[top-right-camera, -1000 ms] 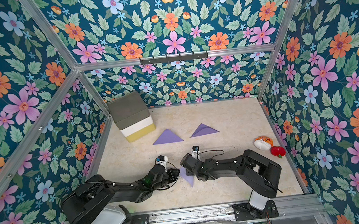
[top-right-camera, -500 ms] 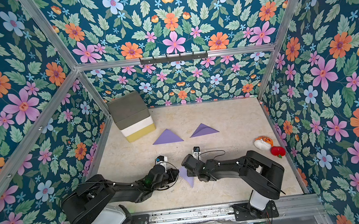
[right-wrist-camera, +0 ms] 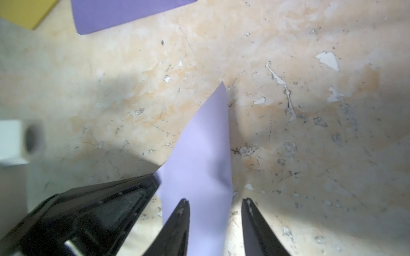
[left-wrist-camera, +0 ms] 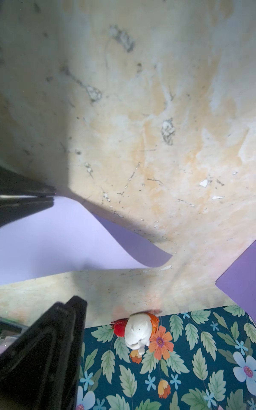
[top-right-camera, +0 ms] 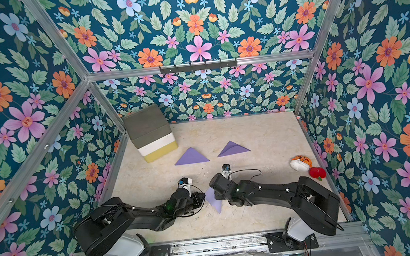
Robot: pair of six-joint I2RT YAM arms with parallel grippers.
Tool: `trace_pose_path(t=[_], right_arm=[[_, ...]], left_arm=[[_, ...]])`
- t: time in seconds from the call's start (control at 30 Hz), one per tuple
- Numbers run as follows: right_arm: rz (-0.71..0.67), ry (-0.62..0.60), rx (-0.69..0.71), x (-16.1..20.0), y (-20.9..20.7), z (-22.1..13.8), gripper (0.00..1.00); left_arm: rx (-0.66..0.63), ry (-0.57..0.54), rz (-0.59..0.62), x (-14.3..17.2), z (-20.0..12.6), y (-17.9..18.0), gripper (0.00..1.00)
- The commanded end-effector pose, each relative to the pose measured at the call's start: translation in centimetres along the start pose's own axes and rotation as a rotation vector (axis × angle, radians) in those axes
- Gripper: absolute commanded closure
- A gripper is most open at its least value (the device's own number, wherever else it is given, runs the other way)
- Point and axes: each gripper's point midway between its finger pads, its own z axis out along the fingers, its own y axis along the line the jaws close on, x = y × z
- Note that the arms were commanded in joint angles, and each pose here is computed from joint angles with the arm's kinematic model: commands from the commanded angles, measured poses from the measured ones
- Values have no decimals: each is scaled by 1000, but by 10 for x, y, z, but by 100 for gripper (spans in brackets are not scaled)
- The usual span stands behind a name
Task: Fold the square paper diagonally
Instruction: Fold the paper at the center of the board.
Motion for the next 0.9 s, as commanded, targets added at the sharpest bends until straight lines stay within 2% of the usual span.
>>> trace_pose_path(t=[0.0, 0.3, 0.67, 0.87], right_arm=[[9, 34, -100, 4, 20, -2, 61], [5, 122, -115, 25, 24, 12, 66], [-27, 193, 70, 49, -18, 26, 71], [-24, 187, 106, 50, -26, 27, 71]], left_arm=[[-319, 244, 10, 60, -18, 82, 88], [-330, 248, 15, 61, -19, 83, 87], [-340, 254, 17, 63, -19, 87, 88], [-343, 259, 18, 64, -20, 88, 92]])
